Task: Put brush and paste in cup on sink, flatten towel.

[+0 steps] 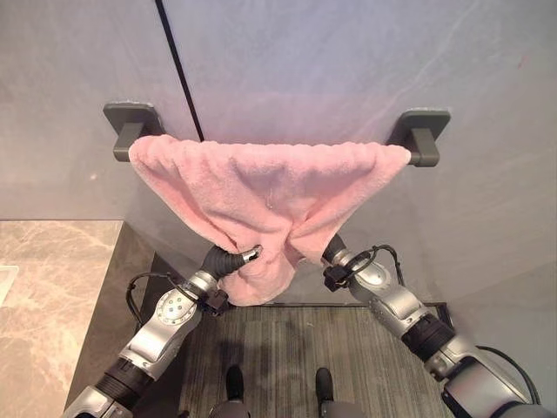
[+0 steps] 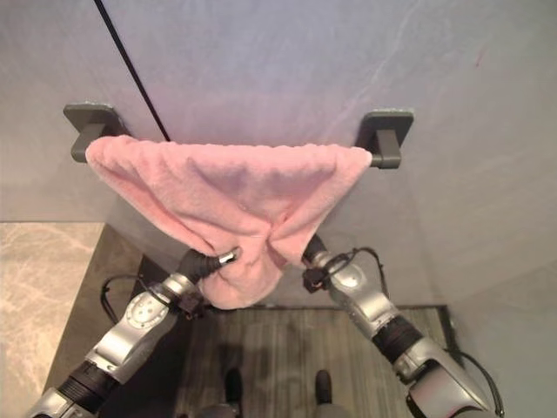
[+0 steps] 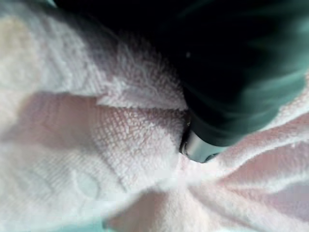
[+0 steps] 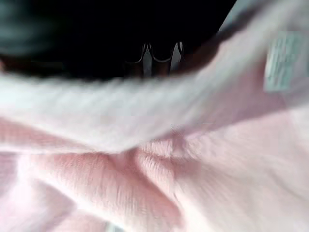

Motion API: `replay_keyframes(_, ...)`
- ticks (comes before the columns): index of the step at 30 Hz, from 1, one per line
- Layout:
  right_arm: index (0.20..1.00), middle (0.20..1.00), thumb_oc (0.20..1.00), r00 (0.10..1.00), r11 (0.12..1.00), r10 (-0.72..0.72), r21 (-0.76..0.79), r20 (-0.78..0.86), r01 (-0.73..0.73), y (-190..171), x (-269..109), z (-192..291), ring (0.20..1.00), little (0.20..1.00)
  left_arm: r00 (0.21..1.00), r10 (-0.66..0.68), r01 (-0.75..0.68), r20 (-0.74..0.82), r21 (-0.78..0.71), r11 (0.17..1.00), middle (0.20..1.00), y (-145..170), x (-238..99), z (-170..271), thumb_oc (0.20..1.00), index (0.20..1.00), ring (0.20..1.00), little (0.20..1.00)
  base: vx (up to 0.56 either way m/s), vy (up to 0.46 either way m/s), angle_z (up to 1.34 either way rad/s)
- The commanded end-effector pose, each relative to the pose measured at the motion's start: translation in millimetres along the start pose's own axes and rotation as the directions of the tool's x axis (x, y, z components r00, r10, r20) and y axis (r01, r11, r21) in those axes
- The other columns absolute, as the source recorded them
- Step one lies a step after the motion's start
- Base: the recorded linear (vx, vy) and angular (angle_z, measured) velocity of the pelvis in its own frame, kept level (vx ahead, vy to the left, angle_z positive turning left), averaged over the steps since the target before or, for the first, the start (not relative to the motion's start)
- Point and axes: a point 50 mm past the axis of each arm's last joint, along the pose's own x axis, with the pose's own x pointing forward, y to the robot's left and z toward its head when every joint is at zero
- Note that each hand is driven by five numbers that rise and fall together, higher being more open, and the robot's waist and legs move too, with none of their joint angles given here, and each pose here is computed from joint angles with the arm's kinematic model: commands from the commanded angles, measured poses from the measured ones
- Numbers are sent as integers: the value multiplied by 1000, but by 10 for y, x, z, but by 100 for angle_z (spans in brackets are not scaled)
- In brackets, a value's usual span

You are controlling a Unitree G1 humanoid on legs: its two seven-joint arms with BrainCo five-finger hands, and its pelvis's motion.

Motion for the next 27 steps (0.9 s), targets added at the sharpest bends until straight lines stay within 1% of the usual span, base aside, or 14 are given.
replay_keyframes(1,200,200,200,954,994,90,31,285,-103,132,74,545,200,200,985,-36,27,169,53,998,200,82,34,394,200,200,200,200,0,0,0)
replay_keyframes(4,200,200,200,881,991,132,-27,455,-134,172,-132,922,200,200,942,-57,37,330,69,997,200,108,-66,783,200,200,200,200,0,0,0)
replay_keyframes(6,200,200,200,810,982,179,-45,558,-186,264,-319,1117,200,200,930,-15,18,367,-4,1000,200,123,-165,815,200,200,200,200,0,0,0)
replay_keyframes(9,200,200,200,833,990,136,-43,536,-134,210,-333,1038,200,200,948,21,-20,318,-4,1000,200,144,-213,685,200,200,200,200,-1,7,-4)
replay_keyframes(10,200,200,200,894,996,85,-41,440,-75,147,-269,816,200,200,975,57,-62,216,19,998,200,176,-232,460,200,200,200,200,-13,10,-6)
replay_keyframes(11,200,200,200,894,996,85,-41,440,-75,147,-268,815,200,200,975,57,-63,216,19,998,200,176,-230,459,200,200,200,200,-33,18,-5)
replay_keyframes(12,200,200,200,940,999,50,-34,338,-41,135,-195,587,200,200,991,67,-73,116,41,997,200,187,-201,246,200,200,200,200,0,0,0)
replay_keyframes(14,200,200,200,952,999,38,-22,305,-33,168,-122,507,200,200,990,68,-82,127,112,990,200,202,-136,281,200,200,200,200,0,0,0)
replay_keyframes(16,200,200,200,930,995,94,-63,355,-76,224,-128,651,200,200,985,55,-73,163,105,992,200,207,-124,364,200,200,200,200,0,0,0)
replay_keyframes(17,200,200,200,881,985,173,-86,440,-150,326,-183,861,200,200,978,35,-47,207,51,998,200,185,-137,458,200,200,200,200,0,0,0)
replay_keyframes(23,200,200,200,875,986,139,-146,463,-80,311,-175,929,200,200,961,68,-84,269,47,995,200,179,-200,576,200,200,200,200,8,1,-5)
replay_keyframes(24,200,200,200,818,977,177,-196,547,-81,376,-296,1134,200,200,936,41,-80,351,99,992,200,161,-225,778,200,200,200,200,33,-2,-2)
replay_keyframes(25,200,200,200,799,980,196,-144,568,-138,426,-336,1132,200,200,928,49,-68,368,38,997,200,127,-240,781,200,200,200,200,42,-4,0)
replay_keyframes(27,200,200,200,771,981,190,-153,607,-122,435,-425,1200,200,200,924,67,-67,376,-12,998,200,116,-271,764,200,200,200,200,39,-3,-4)
